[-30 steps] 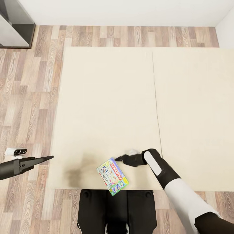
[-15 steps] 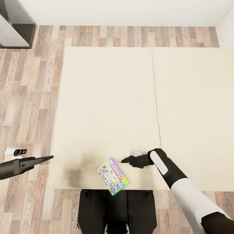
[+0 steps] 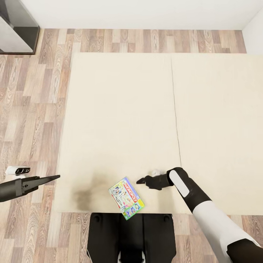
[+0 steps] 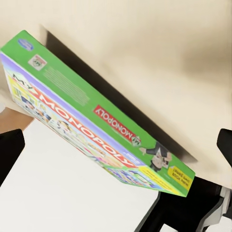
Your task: Put all the toys in the child's room - the three board games (two on the bed and one on the table), the two jigsaw puzzles on the table, and the tennis ball on the table - inside the toy box on the table in the child's room.
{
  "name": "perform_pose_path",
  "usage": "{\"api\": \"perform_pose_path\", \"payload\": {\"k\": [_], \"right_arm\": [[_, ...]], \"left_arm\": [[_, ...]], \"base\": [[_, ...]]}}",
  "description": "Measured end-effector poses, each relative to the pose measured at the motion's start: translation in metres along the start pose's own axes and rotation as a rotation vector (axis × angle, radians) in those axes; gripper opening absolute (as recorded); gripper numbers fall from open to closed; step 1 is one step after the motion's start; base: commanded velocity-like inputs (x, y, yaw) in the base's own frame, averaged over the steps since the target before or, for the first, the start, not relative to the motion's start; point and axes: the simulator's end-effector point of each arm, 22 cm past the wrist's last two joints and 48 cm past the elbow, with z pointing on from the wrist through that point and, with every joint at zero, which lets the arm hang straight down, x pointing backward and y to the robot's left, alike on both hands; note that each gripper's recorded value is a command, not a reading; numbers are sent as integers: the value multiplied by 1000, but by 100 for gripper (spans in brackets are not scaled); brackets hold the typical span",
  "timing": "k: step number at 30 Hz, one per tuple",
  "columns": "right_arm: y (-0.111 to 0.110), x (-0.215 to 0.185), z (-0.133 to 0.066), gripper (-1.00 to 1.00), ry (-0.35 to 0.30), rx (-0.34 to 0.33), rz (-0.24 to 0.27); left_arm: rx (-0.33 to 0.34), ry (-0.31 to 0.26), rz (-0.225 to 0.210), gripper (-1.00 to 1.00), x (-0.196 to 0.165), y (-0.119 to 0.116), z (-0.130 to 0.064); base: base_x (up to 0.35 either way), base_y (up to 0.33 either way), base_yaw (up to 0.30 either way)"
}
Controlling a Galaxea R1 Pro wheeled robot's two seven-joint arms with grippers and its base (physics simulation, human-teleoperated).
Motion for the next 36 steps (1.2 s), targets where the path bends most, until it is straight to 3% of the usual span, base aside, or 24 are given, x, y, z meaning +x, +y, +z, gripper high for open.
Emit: {"api": "perform_pose_path", "payload": {"k": [26,36], "right_arm": [[-1,15,10,100,41,1,19],[-19,33,19,100,87,28,64]], "left_arm": [[2,-1,0,100,0,0,0],[2,-1,0,100,0,0,0]], "base": [[0,0,0],[0,0,0]]}}
